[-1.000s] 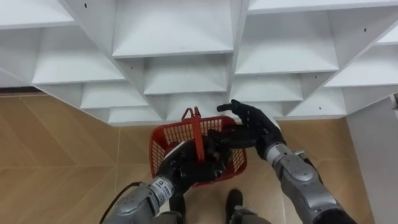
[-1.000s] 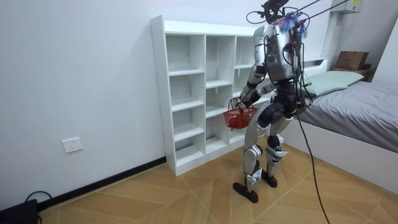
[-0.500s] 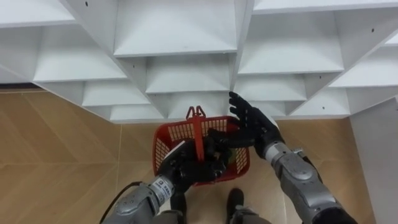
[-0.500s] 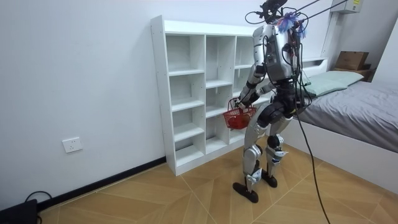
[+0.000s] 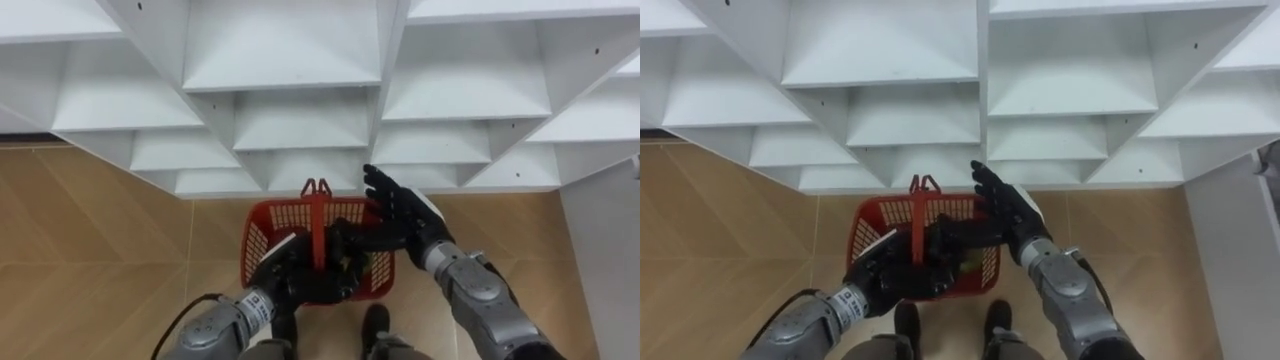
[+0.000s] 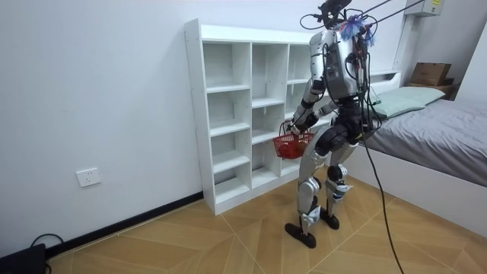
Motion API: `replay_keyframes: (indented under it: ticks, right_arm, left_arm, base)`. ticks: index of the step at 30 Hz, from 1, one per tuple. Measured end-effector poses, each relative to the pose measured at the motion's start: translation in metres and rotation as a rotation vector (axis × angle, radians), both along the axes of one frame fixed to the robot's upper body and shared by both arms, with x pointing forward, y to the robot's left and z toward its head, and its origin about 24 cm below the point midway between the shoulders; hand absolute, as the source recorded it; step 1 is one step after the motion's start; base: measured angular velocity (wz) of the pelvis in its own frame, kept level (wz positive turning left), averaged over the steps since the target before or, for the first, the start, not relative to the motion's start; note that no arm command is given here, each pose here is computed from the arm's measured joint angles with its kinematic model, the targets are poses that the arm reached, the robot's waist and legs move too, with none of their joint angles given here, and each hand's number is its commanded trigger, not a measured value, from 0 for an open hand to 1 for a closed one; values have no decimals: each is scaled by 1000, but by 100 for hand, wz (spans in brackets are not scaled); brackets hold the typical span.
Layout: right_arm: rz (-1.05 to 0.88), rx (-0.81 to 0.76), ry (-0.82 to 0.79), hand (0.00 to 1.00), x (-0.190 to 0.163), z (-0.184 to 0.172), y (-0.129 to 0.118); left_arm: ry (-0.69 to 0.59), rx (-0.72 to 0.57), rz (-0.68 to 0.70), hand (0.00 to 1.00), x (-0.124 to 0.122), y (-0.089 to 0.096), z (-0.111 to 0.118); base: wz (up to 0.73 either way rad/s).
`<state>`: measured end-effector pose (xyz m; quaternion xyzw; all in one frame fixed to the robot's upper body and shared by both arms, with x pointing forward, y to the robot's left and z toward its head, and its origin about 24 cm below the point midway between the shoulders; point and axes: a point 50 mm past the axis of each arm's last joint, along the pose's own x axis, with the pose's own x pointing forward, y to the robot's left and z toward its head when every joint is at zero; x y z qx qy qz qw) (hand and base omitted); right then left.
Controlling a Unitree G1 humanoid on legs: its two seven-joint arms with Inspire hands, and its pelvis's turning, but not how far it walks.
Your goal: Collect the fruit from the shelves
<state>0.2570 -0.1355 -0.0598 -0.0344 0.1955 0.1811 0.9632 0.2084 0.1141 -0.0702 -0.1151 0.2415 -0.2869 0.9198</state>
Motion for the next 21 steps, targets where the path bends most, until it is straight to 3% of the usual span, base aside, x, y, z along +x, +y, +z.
replay_keyframes:
  ticks: [9,13,21]
  right_arm:
    - [-20,-76,128,0,-38,-30,-26]
    - [-33,-112,182,0,-56,-41,-34]
    - [-192,-87,276,0,-95,-57,-61]
  left_arm:
    - [75,215,-32,100,-20,28,-26]
    - [132,253,0,100,-39,42,-38]
    - [256,255,191,100,-82,80,-55]
  base:
    - [0]
    - [-7]
    - [1]
